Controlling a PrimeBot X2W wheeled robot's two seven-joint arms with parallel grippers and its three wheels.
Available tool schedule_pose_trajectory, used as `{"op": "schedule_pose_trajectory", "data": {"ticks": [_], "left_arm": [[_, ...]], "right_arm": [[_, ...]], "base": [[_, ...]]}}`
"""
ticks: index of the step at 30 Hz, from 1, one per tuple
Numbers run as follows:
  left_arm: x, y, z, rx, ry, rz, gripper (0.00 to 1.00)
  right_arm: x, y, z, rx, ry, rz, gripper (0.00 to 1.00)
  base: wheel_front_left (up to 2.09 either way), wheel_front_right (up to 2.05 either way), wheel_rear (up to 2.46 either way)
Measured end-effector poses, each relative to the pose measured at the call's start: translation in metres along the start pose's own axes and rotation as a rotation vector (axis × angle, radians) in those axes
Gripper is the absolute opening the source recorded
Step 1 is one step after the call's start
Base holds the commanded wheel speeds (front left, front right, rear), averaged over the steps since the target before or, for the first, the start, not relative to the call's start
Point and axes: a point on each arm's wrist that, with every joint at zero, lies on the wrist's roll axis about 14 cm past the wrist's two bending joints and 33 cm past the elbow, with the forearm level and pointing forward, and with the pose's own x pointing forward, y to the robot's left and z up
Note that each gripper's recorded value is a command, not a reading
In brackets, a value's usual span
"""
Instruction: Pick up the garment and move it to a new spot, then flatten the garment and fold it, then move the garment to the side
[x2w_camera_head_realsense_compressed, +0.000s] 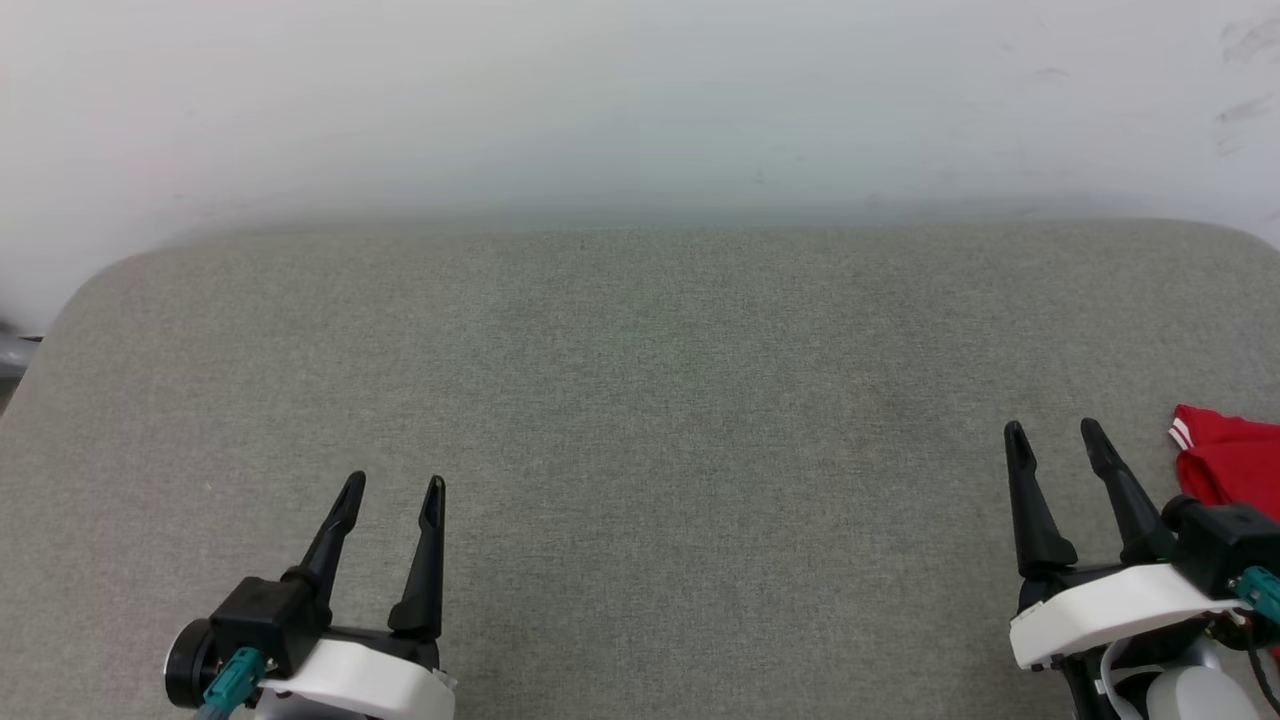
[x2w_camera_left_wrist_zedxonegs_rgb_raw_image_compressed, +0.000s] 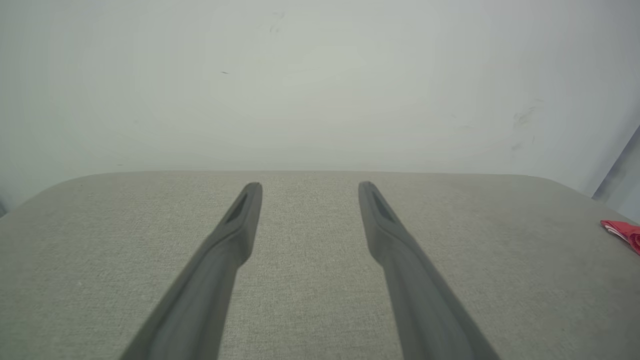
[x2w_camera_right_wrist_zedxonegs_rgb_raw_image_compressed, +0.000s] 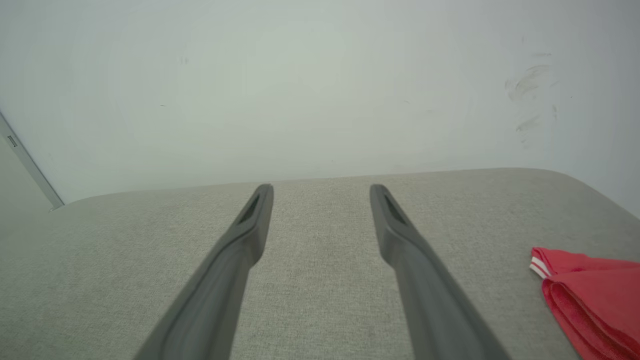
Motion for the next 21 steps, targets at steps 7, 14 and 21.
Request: {"op": "schedule_pose_trajectory", "data": {"ticks": [7,14,21], "left_arm": [[-0.0017,-0.0008,0.0011,0.0,-0.007,0.004,1.0],[-0.0012,0.0009,0.0039,0.005,-0.02,0.014,1.0],[-0.0007,0.0015,0.0066,0.029,-0.03,0.018,1.0]], "right_arm": [[-0.002,0.0026,-0.002,0.014,-0.004,-0.004,1.0],[-0.0009,0.0033,-0.0023,0.012,-0.004,-0.005,1.0],[0.0007,0.0062,-0.0019,0.014,-0.005,0.002,1.0]], "base": [[0.0,0.0,0.0],[0.0,0.0,0.0],[0.0,0.0,0.0]]}}
